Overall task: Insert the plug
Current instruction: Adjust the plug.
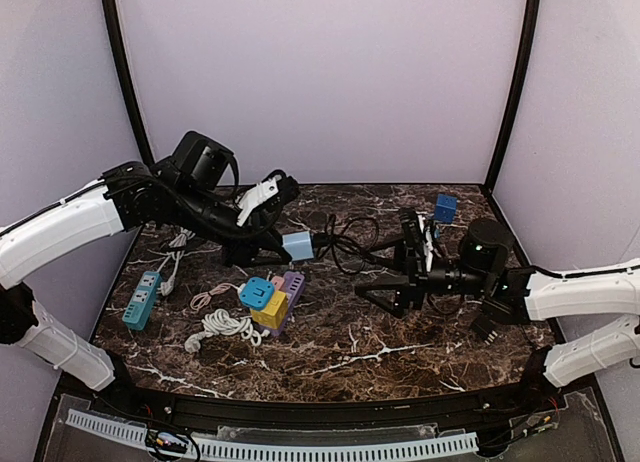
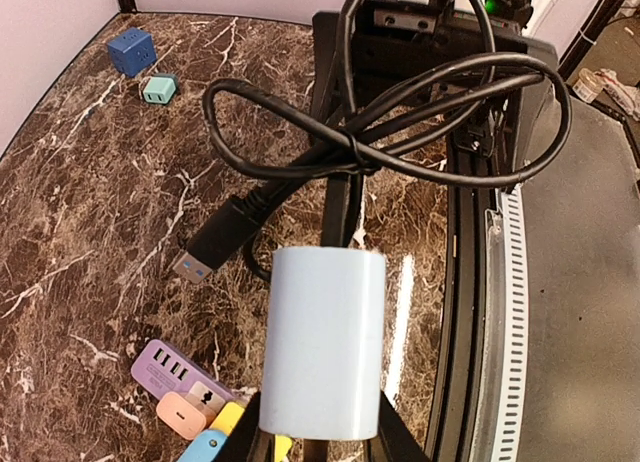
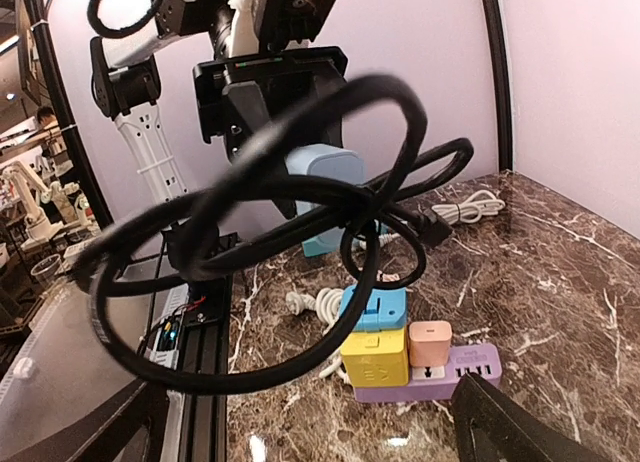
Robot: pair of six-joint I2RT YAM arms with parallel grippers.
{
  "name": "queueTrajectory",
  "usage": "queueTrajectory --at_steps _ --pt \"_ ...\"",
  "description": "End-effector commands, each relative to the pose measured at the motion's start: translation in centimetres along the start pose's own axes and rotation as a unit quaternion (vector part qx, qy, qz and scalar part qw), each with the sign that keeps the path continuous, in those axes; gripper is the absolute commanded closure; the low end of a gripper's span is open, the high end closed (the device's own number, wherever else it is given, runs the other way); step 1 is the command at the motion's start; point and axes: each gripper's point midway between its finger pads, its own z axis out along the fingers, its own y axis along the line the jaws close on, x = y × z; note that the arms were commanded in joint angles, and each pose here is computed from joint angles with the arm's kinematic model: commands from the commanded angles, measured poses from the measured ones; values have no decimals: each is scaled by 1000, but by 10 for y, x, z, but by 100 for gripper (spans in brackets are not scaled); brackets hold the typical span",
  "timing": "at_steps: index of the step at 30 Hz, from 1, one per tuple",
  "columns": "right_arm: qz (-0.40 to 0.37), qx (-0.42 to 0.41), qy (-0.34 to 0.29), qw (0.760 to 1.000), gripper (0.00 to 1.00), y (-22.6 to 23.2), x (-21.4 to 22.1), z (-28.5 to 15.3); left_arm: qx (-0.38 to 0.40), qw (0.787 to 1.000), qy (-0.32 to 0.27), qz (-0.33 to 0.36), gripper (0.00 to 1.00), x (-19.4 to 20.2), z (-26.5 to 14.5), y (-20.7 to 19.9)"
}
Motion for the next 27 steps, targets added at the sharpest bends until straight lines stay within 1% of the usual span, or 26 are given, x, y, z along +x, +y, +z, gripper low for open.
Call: queueTrajectory --at_steps 1,3,7,10,14,18,21,25,27 --pt "-23 -14 -76 997 1 -1 -43 19 8 998 -62 7 99 -37 -15 -7" --pt "-21 -26 -79 996 1 -2 -50 31 12 998 -64 19 99 -40 -13 -10" --pt "-26 -66 -76 995 1 9 -58 52 9 998 -59 36 99 -40 -9 -9" --pt "-25 -56 -66 996 1 5 -58 63 9 998 -52 46 99 -37 -7 -9" --pt "-23 -51 -69 996 2 -1 -62 72 17 996 -40 76 99 -29 -5 -15" --pt "-17 -61 -52 997 7 -5 -58 85 18 994 -31 107 99 -25 -4 -17" --pt "-16 -71 -51 996 18 -4 -58 89 15 992 -21 125 99 -19 -3 -16" --pt "-14 -84 -55 995 45 0 -59 91 18 992 -14 123 99 -14 -2 -17" --pt "-15 -92 -53 994 55 3 -57 90 21 993 -12 119 99 -12 -2 -18"
